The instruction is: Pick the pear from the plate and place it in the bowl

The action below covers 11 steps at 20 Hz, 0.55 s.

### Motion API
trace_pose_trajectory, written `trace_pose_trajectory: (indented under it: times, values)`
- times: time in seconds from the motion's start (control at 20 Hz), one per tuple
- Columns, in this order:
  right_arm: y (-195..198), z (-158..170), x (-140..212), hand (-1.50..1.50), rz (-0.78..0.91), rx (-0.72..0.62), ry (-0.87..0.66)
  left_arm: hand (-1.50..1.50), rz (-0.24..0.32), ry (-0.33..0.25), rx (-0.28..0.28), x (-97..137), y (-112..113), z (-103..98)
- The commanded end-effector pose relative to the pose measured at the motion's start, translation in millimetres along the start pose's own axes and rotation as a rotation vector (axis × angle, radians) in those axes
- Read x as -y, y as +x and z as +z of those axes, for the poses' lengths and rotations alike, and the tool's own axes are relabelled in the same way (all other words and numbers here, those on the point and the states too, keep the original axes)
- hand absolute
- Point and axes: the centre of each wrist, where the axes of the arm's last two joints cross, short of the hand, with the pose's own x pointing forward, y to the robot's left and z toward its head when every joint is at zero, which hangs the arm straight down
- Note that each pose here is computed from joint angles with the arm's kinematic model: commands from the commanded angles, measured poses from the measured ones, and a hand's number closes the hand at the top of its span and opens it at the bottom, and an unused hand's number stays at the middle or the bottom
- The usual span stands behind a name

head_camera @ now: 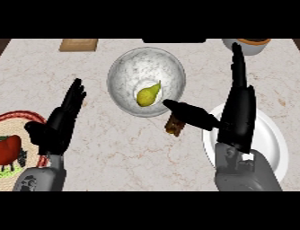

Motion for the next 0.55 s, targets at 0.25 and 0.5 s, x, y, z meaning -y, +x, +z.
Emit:
trace_pose_trajectory:
  times: [0.25, 0.5]
  values:
    - [-29.0, 35.8, 38.1, -1.5, -0.079, 0.009, 0.099, 0.0, 0.006, -0.009, 0.006, 3.1, 1.0, 7.3]
    - [-46.6, 57.2, 56.4, -1.5, -0.068, 0.004, 0.1, 0.0, -0.001, -0.006, 0.0, 12.9, -0.9, 9.9]
